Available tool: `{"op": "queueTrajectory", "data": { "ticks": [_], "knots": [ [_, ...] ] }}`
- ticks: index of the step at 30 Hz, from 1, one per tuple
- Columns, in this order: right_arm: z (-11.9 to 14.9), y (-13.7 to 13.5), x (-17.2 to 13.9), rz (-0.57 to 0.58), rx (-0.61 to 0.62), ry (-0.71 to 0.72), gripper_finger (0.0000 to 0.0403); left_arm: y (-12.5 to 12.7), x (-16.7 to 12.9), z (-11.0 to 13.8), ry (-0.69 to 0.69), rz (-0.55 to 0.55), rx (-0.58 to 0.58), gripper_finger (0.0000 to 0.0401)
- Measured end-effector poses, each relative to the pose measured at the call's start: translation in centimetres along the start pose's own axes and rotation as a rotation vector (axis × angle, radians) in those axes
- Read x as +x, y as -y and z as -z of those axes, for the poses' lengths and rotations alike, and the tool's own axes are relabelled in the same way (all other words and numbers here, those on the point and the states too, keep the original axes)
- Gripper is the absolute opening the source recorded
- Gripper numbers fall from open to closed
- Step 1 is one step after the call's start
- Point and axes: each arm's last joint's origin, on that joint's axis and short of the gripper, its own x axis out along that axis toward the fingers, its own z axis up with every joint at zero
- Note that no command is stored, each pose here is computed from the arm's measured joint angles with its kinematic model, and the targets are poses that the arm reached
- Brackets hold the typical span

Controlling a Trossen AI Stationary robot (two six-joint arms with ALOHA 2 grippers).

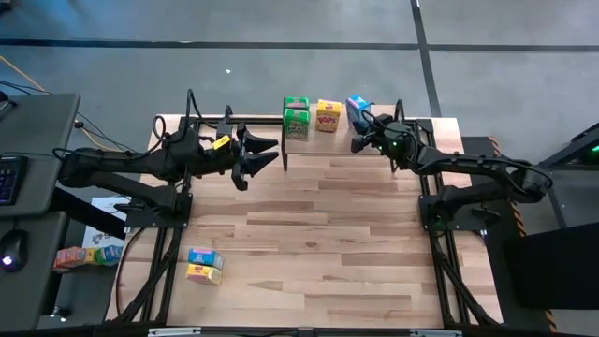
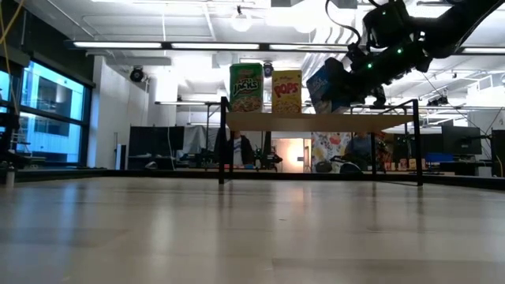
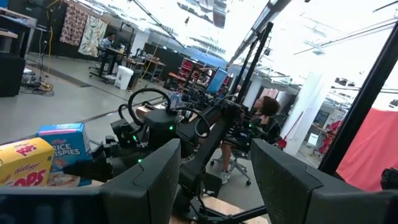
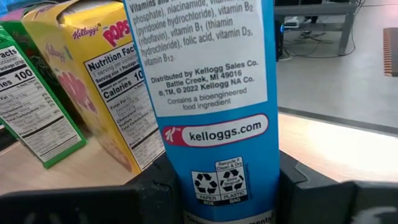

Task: Stack cereal on shelf
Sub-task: Put the top blue cereal box on the shelf

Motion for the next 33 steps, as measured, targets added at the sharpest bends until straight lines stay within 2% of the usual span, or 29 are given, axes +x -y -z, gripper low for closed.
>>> {"op": "queueTrajectory", "data": {
  "ticks": [10,22,33],
  "knots": [
    [0.1,-0.1,0.0,-0.047,-0.007,-0.026,0.0124,0.0,0.0,0.0,-0.004,-0.001,0.001,0.0186],
    [0.1,0.6,-1.8,-0.061,-0.016,-0.129,0.0233,-0.1,0.0,0.3,-0.026,-0.009,0.004,0.0186],
    [-1.6,1.5,-5.0,-0.07,-0.001,-0.092,0.024,-0.1,0.0,0.3,-0.029,-0.01,0.005,0.0186]
  ]
}}
